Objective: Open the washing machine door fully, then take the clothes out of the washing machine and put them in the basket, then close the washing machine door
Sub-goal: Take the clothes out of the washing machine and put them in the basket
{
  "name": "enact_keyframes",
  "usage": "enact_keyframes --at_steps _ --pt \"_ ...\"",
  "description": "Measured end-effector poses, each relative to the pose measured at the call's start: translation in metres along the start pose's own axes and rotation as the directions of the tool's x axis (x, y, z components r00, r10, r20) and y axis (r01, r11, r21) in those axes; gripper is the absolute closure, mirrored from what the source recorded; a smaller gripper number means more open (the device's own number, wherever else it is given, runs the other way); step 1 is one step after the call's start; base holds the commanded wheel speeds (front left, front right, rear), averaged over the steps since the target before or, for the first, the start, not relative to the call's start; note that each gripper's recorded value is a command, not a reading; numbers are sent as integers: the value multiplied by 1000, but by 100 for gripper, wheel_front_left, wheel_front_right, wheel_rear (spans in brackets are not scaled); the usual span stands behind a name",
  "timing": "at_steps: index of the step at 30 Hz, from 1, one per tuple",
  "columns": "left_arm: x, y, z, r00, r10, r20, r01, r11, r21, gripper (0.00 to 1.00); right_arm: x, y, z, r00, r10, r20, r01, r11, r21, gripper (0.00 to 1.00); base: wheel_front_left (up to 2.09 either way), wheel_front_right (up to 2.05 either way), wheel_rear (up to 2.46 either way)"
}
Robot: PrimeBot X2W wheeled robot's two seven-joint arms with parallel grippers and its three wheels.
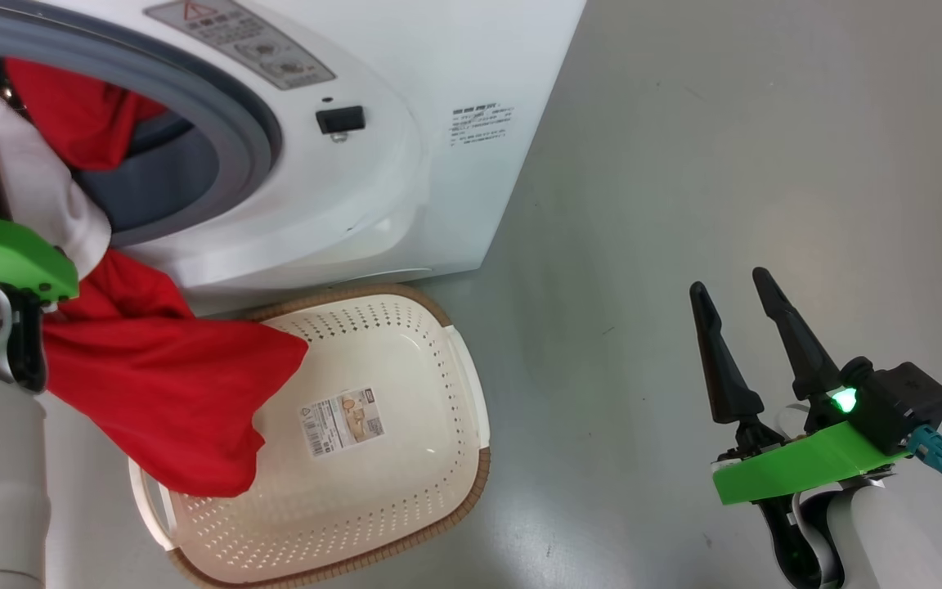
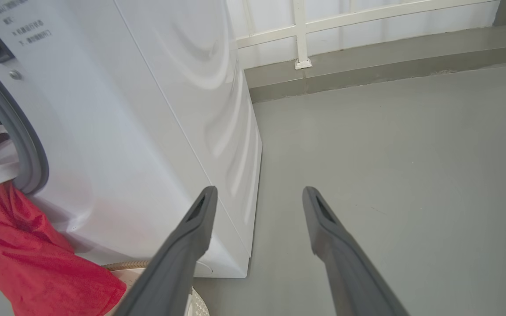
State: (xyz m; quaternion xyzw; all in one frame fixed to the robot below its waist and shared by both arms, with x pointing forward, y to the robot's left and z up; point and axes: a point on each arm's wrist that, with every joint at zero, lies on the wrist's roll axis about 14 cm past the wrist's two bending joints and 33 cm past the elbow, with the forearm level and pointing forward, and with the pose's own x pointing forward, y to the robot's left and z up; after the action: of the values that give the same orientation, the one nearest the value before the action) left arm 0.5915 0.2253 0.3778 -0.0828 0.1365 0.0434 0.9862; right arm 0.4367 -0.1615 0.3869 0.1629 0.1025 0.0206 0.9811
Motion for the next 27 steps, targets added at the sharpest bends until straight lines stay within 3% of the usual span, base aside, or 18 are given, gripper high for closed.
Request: enact_keyframes --at_steps 10,27 --pt "-4 -18 26 994 -41 97 48 997 -67 100 2 3 3 1000 9 10 -9 1000 2 0 0 0 0" --pt "-77 -21 15 984 -78 162 97 988 -116 100 2 18 16 998 47 45 -48 999 5 0 0 0 0"
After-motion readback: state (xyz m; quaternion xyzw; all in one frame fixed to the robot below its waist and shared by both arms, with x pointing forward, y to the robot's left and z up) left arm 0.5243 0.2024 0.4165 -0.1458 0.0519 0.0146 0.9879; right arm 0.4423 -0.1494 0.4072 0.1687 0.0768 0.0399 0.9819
